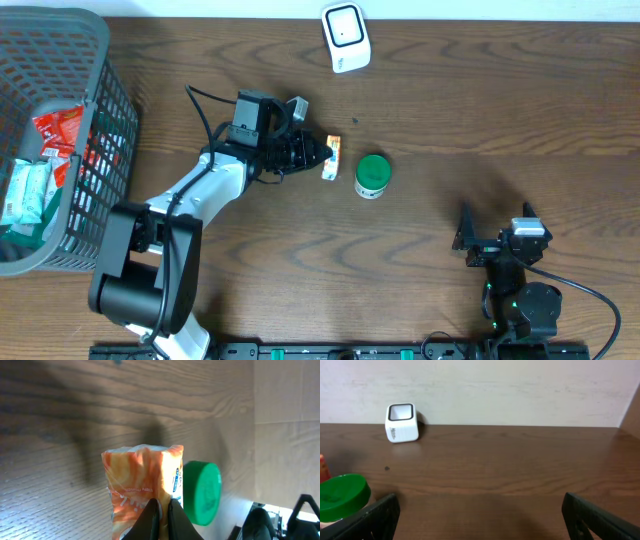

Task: Scan the item barcode
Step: 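Lower the tissue pack onto the table left of the jar and release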

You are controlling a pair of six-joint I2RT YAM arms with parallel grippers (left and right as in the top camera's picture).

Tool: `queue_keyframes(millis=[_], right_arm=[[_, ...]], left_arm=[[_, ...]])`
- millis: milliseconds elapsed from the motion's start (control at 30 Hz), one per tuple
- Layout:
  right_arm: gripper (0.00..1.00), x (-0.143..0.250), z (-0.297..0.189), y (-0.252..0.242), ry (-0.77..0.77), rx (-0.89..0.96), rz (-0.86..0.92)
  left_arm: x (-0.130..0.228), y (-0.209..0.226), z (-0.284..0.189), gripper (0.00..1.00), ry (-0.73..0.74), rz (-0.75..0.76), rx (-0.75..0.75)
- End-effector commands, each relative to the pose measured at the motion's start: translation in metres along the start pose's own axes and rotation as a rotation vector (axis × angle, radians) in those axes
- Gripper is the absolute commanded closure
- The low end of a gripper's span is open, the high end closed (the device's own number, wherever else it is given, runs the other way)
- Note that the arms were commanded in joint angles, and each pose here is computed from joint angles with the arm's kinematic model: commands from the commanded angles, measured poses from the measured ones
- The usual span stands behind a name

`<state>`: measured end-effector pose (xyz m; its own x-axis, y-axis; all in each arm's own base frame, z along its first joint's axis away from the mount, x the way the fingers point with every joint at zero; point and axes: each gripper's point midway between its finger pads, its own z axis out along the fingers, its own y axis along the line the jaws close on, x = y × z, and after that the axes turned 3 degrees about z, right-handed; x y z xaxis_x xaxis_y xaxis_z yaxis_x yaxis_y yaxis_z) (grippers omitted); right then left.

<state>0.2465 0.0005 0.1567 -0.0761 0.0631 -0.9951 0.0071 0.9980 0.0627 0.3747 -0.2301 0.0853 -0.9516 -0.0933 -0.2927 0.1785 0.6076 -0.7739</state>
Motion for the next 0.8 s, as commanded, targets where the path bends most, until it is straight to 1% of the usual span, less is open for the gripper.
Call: queue_keyframes(millis=[0, 200, 767], right_arm=[[0.01, 0.001, 0.000, 0.001, 0.004, -0.005, 0.010], [0.01, 0.001, 0.000, 0.001, 0.004, -0.005, 0.010], [0.01, 0.001, 0.000, 0.001, 0.004, -0.005, 0.010]], left_arm=[[0.005, 0.016, 0.008, 0.93, 0.013, -0.043, -0.031], [0.011, 0.030, 0.020, 0.93, 0.036, -0.089, -0.035], [0.012, 0.033, 0.024, 0.92, 0.043, -0.088, -0.023]])
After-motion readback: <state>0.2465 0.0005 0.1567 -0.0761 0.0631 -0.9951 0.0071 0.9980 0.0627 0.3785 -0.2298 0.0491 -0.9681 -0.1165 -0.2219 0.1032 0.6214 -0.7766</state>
